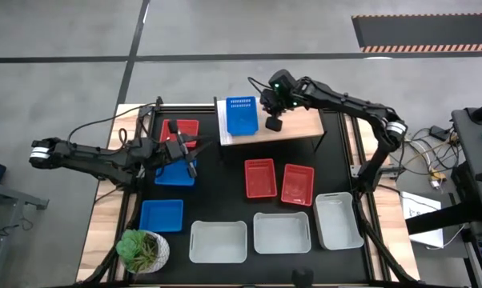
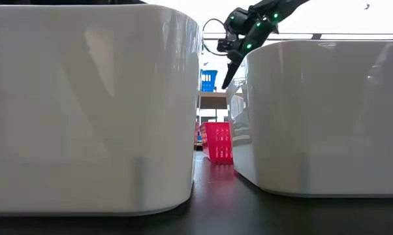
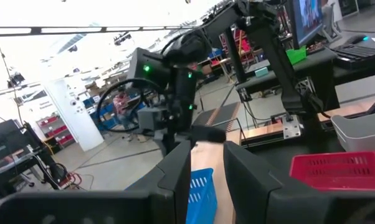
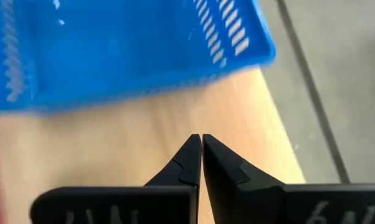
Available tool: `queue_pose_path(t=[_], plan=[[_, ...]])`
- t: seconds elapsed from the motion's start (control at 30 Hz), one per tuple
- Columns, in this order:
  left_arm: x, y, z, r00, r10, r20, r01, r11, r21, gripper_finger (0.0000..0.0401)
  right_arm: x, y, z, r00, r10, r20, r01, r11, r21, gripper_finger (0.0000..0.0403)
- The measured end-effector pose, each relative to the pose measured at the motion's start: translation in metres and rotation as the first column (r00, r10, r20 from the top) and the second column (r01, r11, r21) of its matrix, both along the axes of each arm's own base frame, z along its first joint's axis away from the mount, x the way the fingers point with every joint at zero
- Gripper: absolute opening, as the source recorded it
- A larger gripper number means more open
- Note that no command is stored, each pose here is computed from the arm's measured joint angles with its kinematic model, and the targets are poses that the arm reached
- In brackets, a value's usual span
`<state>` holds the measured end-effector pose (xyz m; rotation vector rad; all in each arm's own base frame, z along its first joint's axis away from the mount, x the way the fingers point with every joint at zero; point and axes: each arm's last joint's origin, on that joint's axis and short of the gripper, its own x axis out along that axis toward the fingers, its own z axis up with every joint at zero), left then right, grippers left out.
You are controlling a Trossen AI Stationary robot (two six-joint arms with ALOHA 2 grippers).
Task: Stack baskets on shelf by color
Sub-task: Put the bottom left red basket on the shelf
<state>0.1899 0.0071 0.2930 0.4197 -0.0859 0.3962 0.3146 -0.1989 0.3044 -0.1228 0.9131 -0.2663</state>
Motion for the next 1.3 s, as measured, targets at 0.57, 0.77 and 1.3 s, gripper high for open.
queue_pose_path(t=[0.57, 0.77, 1.3], plan=[[0.004, 0.0, -0.006, 1.0, -0.002, -0.027, 0.002, 1.0, -0.007, 0.0079, -0.05, 0.135, 0.051, 0.981, 0.186, 0.05, -0.19, 0.976, 0.104, 0.0009], [0.006, 0.0, -0.008, 0.999, -0.002, -0.035, 0.002, 1.0, -0.007, 0.0079, -0.048, 0.187, 0.027, 0.932, 0.317, 0.176, -0.333, 0.941, 0.067, 0.0009], [0.01, 0.0, -0.01, 0.999, -0.002, -0.052, 0.002, 1.0, -0.007, 0.0079, -0.025, 0.245, -0.037, 0.951, 0.259, 0.166, -0.269, 0.962, 0.039, 0.0061]])
